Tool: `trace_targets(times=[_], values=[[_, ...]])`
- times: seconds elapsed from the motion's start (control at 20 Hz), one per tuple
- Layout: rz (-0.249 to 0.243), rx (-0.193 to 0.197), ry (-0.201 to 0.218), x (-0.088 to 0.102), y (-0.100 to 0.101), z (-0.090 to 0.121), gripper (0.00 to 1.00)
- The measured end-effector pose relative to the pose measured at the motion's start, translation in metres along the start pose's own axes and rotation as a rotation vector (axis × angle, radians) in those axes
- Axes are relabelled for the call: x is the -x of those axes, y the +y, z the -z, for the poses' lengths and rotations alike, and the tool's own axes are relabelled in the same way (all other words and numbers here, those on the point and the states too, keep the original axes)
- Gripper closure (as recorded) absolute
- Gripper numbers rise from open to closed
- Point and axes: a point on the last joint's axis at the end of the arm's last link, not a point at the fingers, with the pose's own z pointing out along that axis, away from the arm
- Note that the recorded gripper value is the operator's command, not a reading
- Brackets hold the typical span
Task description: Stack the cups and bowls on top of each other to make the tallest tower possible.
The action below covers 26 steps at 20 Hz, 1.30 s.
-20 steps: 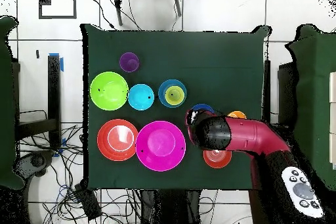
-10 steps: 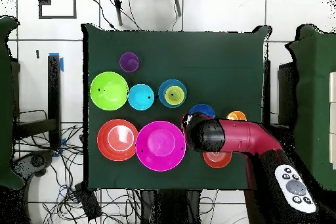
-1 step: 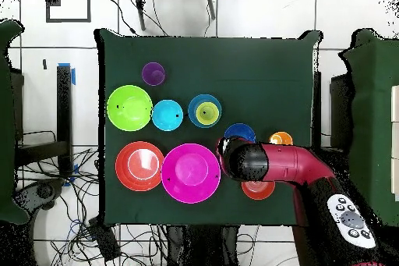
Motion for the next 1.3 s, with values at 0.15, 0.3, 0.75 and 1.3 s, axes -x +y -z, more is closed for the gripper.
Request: trace_targets(times=[0.15, 0.3, 0.75, 1.3], values=[[0.007, 0.0, 0.01, -0.004, -0.001, -0.006, 0.0], [0.021, -0.003, 0.015, -0.008, -0.001, -0.009, 0.0], [0.05, 0.004, 0.038, -0.02, 0.001, -0.027, 0.0], [0.024, 0.013, 0.012, -0.017, -0.021, -0.021, 0.0]])
